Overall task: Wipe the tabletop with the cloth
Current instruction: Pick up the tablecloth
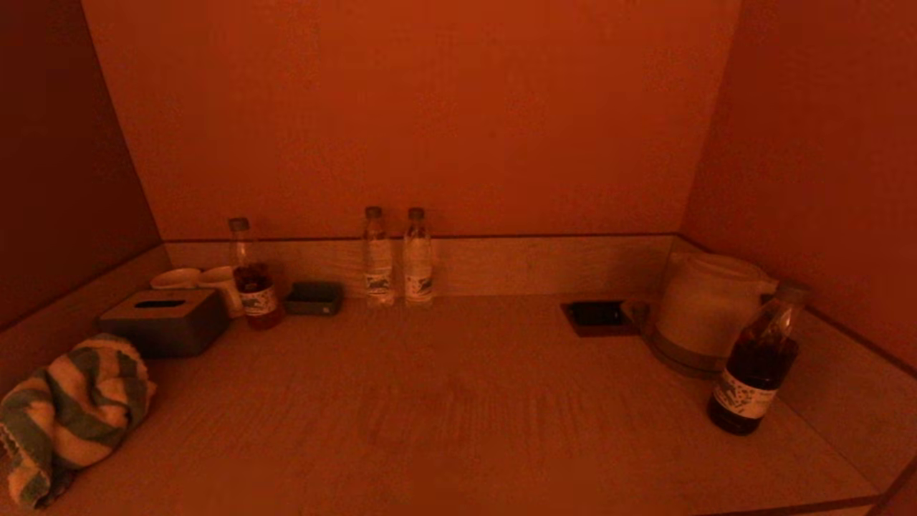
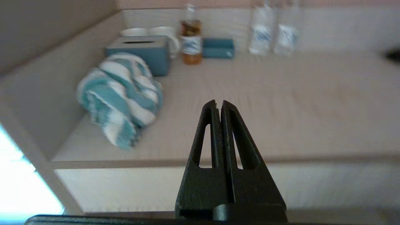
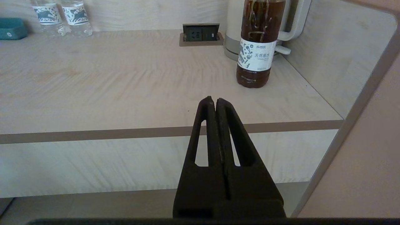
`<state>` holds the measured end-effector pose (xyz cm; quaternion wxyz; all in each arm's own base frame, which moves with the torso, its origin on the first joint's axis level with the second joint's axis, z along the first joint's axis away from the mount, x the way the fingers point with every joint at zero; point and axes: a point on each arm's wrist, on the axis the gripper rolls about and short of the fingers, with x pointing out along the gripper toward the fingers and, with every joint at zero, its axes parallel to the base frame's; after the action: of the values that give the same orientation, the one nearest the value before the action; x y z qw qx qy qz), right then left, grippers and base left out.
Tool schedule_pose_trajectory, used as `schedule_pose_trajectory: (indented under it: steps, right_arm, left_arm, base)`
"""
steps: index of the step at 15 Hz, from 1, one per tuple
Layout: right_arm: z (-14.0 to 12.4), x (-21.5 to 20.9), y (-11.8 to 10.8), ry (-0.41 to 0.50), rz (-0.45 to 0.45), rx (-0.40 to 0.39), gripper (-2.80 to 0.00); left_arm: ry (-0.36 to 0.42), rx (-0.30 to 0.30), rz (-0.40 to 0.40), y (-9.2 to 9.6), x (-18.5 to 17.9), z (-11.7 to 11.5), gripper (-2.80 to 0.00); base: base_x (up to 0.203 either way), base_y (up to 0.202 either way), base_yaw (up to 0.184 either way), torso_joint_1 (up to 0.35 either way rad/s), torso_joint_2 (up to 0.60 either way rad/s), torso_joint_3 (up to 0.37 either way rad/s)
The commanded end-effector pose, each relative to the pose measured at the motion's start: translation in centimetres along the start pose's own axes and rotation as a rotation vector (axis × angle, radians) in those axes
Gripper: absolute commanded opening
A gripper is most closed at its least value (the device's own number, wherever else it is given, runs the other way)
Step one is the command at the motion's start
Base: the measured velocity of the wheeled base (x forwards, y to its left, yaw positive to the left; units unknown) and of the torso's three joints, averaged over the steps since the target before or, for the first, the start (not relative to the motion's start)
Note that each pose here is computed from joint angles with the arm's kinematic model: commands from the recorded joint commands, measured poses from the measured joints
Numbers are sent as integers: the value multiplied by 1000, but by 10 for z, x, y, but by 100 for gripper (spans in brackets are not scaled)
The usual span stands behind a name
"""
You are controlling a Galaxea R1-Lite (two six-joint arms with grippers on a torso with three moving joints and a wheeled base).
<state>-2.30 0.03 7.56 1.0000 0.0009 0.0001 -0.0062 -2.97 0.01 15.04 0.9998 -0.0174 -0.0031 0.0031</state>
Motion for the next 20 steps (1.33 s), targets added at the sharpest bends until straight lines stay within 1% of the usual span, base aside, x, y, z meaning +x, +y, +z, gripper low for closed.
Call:
schedule_pose_trajectory:
  steps: [1, 2, 3, 5, 7, 9, 11, 12, 13, 16, 17, 18, 20]
  right_arm:
    - [0, 0, 0, 0, 0, 0, -280]
    - [0, 0, 0, 1, 0, 0, -280]
    - [0, 0, 0, 0, 0, 0, -280]
    - [0, 0, 0, 0, 0, 0, -280]
    - [0, 0, 0, 1, 0, 0, -280]
    - [0, 0, 0, 1, 0, 0, -280]
    - [0, 0, 0, 1, 0, 0, -280]
    - [0, 0, 0, 1, 0, 0, -280]
    - [0, 0, 0, 1, 0, 0, -280]
    - [0, 0, 0, 0, 0, 0, -280]
    - [0, 0, 0, 0, 0, 0, -280]
    - [0, 0, 0, 1, 0, 0, -280]
    - [0, 0, 0, 1, 0, 0, -280]
  left_arm:
    - [112, -35, 50, -1, 29, 39, -280]
    - [159, -47, 107, 0, 45, 53, -280]
    - [231, -52, 161, 1, 68, 65, -280]
    - [405, -48, 275, 3, 134, 79, -280]
    - [546, -45, 383, 13, 204, 83, -280]
    - [662, -48, 487, 32, 273, 74, -280]
    - [751, -56, 561, 54, 324, 59, -280]
    - [767, -64, 595, 64, 340, 57, -280]
    - [789, -73, 622, 72, 348, 55, -280]
    - [917, -93, 655, 86, 382, 28, -280]
    - [952, -106, 654, 87, 386, 22, 0]
    - [957, -112, 652, 87, 386, 21, 0]
    - [1001, -139, 651, 88, 390, 11, 0]
  base:
    - [0, 0, 0, 0, 0, 0]
    - [0, 0, 0, 0, 0, 0]
    - [0, 0, 0, 0, 0, 0]
    - [0, 0, 0, 0, 0, 0]
    - [0, 0, 0, 0, 0, 0]
    - [0, 0, 0, 0, 0, 0]
    - [0, 0, 0, 0, 0, 0]
    - [0, 0, 0, 0, 0, 0]
    - [0, 0, 0, 0, 0, 0]
    - [0, 0, 0, 0, 0, 0]
    - [0, 0, 0, 0, 0, 0]
    - [0, 0, 0, 0, 0, 0]
    - [0, 0, 0, 0, 0, 0]
